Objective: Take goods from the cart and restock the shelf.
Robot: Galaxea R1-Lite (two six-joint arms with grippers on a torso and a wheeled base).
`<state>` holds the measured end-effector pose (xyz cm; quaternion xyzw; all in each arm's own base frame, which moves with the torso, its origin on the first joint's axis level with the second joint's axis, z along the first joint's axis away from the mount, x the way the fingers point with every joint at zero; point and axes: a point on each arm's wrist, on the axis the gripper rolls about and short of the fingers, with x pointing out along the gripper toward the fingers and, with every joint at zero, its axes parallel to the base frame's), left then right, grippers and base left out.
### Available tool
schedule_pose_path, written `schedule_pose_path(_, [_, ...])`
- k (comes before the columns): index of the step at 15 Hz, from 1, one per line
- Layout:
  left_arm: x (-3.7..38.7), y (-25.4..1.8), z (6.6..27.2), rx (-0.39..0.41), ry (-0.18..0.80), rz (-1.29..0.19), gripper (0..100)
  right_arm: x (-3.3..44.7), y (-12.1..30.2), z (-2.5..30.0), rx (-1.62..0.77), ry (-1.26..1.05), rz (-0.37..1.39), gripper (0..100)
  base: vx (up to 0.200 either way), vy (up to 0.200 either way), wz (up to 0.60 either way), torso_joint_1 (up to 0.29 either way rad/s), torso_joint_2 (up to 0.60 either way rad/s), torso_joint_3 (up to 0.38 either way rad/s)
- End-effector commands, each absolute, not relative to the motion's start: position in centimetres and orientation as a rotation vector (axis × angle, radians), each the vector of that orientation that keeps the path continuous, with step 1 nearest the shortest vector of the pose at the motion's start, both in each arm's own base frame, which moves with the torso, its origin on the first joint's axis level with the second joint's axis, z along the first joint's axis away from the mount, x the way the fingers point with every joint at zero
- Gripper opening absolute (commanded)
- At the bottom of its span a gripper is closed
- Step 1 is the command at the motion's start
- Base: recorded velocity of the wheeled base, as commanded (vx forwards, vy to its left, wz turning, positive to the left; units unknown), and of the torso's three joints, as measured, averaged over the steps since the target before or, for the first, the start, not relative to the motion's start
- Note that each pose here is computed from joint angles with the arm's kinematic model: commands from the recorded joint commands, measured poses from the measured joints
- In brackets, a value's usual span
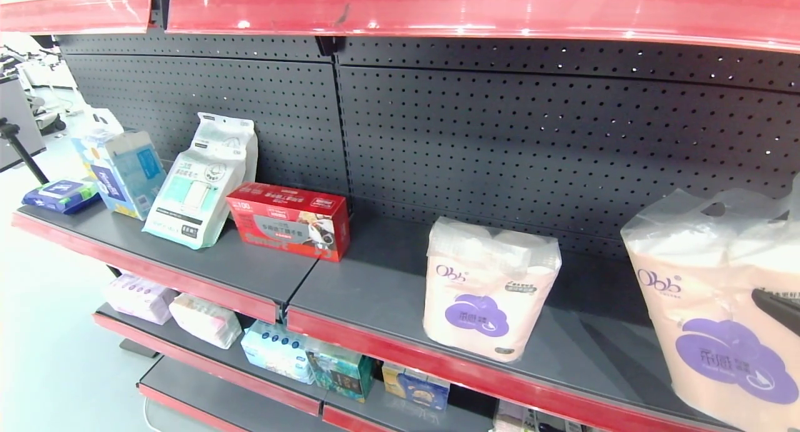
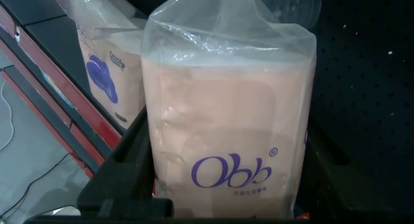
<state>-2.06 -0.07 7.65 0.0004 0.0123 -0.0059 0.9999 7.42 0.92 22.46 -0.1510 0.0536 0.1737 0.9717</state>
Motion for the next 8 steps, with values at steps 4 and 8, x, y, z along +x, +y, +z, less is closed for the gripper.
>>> schedule_pose_path(4, [-2.3, -0.1, 7.6, 0.002, -0.003, -0.018, 100, 7.6, 0.9, 22.5, -0.298, 0.115, 0.352, 0, 0.000, 0.000, 0.00, 0.000, 0.00, 0.000])
schedule_pose_path(8, [-2.3, -0.1, 7.6, 0.000, -0.003, -0.017, 100, 9.3, 1.0, 22.8, -0.296, 0.114, 0.353, 0, 0.000, 0.000, 0.00, 0.000, 0.00, 0.000])
